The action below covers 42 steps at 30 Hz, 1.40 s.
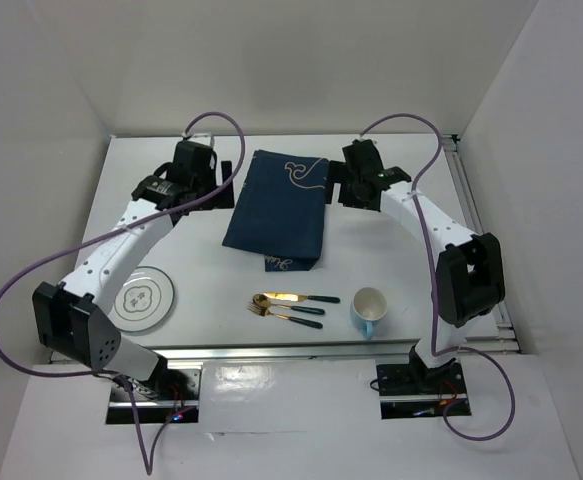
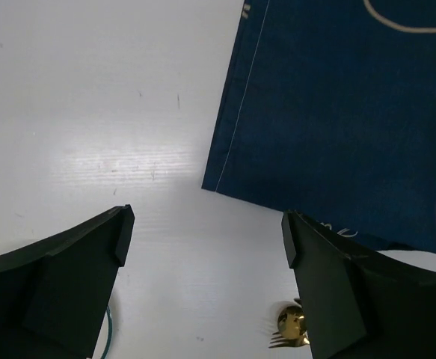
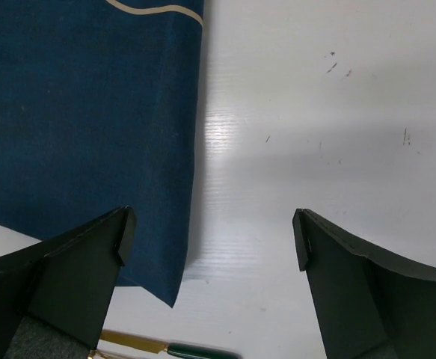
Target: Set the dinner table for one person
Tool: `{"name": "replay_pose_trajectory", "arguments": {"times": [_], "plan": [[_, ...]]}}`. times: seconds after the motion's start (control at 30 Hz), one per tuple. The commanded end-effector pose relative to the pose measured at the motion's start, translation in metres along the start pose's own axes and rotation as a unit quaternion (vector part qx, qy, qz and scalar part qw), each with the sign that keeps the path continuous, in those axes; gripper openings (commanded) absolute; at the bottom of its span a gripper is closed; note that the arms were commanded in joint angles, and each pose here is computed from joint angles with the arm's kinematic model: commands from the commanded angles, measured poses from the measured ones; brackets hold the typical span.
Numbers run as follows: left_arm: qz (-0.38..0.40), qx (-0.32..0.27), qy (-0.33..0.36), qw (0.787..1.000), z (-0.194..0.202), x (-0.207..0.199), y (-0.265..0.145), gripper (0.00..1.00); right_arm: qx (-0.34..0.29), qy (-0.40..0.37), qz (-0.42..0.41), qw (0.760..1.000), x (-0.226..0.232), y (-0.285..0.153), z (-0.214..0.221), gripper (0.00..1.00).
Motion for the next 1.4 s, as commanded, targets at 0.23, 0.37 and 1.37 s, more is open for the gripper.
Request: {"name": "replay_pose_trajectory", "arguments": {"times": [0.23,0.37,1.37], "plan": [[-0.038,0.067,-0.039,0.996,0.025,0.006,0.012,1.0,-0.01,0.014,-0.015,1.0,0.001,-0.018,-0.008,1.0],[-0.006,0.122,-0.047,0.991,0.046,-0.009,0.021,0.95,0.004,0.012,-0.022,1.0,0.0,-0.018,0.005,1.0],[-0.069,0.306,-0.248,0.917,0.153,0.009,0.158,0.86,0.023,-0.008,-0.025,0.999,-0.002,-0.023,0.03,1.0]]}}
Point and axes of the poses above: each gripper's point midway between its finger pads, its own y axis out along the fingers, its own x axis along the line the jaws close on, z = x × y, the point moved 1 cm from there along -y, back along the fingers, and after that the axes turned 5 degrees about -y, right-handed, at the moved point
